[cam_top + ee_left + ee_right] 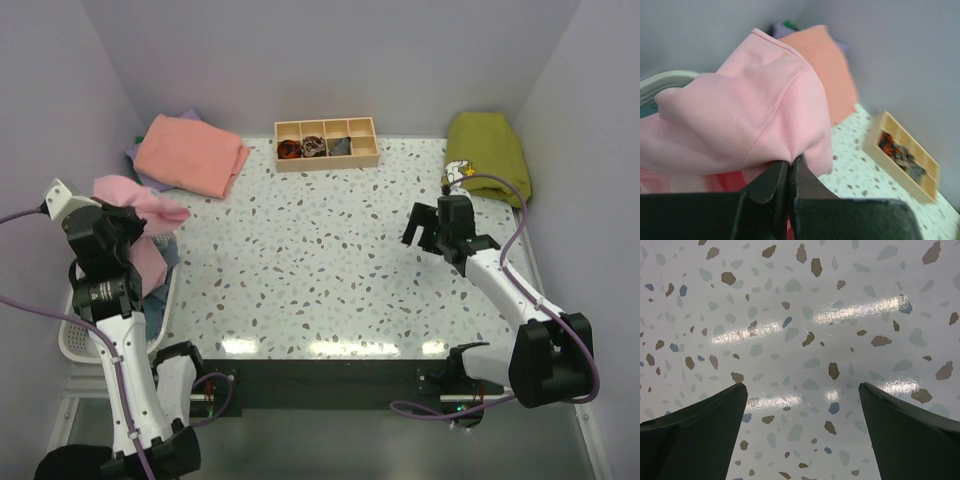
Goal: Fold and stack the t-shirts
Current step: Grab crumpled tshirt from bin with the left arm, then move the tshirt to the center of the board
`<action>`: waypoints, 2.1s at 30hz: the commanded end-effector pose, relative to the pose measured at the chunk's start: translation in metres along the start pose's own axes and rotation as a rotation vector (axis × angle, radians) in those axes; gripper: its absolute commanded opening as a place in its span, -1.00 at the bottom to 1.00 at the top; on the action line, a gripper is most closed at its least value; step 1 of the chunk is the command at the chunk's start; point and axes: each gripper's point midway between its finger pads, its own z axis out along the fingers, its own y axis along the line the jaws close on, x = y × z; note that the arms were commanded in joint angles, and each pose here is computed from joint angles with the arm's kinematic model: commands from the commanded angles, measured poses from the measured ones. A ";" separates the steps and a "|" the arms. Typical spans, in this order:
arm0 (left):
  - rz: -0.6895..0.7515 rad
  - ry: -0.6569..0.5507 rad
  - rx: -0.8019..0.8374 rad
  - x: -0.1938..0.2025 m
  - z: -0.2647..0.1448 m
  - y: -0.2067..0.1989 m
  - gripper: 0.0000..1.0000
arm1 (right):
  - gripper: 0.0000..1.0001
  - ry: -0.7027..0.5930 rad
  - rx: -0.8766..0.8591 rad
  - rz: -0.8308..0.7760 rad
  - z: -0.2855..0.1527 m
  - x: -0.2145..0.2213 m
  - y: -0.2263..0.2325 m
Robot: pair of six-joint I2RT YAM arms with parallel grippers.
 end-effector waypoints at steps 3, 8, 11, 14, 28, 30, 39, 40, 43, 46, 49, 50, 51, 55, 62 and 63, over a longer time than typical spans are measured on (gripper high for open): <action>0.095 0.067 0.604 0.001 -0.046 -0.102 -1.00 | 0.97 -0.074 -0.052 -0.016 -0.006 -0.029 0.016; 0.111 0.127 0.983 0.005 -0.097 -0.151 -1.00 | 0.97 -0.082 -0.043 -0.024 -0.006 -0.030 0.014; 0.127 0.144 1.101 0.013 -0.116 -0.173 -1.00 | 0.97 -0.071 -0.074 -0.042 -0.007 -0.031 0.020; 0.147 0.188 1.147 0.040 -0.118 -0.197 -1.00 | 0.97 -0.058 -0.128 -0.060 -0.010 -0.029 0.029; 0.507 0.308 0.737 0.276 -0.047 -0.264 -1.00 | 0.97 -0.111 -0.180 -0.182 -0.030 -0.034 0.037; 0.500 0.312 0.724 0.296 -0.047 -0.260 -1.00 | 0.97 -0.112 -0.171 -0.193 -0.030 -0.034 0.036; 0.679 0.297 0.678 0.348 -0.081 -0.263 1.00 | 0.97 0.023 -0.355 -0.330 -0.007 0.000 0.104; 0.674 0.294 0.674 0.346 -0.081 -0.261 1.00 | 0.97 0.054 -0.372 -0.351 -0.004 0.007 0.112; 0.655 0.250 0.604 0.327 -0.066 -0.244 1.00 | 0.97 0.088 -0.415 -0.412 0.005 0.016 0.143; 0.620 0.236 0.544 0.306 -0.044 -0.224 1.00 | 0.97 0.063 -0.450 -0.417 0.015 0.015 0.168; 0.571 0.218 0.460 0.286 -0.019 -0.196 1.00 | 0.97 0.039 -0.465 -0.407 0.024 0.008 0.181; 0.555 0.210 0.426 0.277 -0.008 -0.183 1.00 | 0.97 0.072 -0.468 -0.411 0.032 0.015 0.183; 0.553 0.211 0.419 0.274 -0.006 -0.178 1.00 | 0.98 0.059 -0.479 -0.412 0.031 0.007 0.194; 0.545 0.189 0.374 0.265 0.002 -0.160 1.00 | 0.98 0.081 -0.371 -0.445 0.039 0.006 0.199; 0.540 0.237 0.380 0.282 0.007 -0.153 1.00 | 0.97 0.083 -0.367 -0.443 0.039 -0.013 0.221; 0.536 0.243 0.387 0.284 0.007 -0.154 1.00 | 0.97 0.094 -0.368 -0.450 0.044 -0.010 0.222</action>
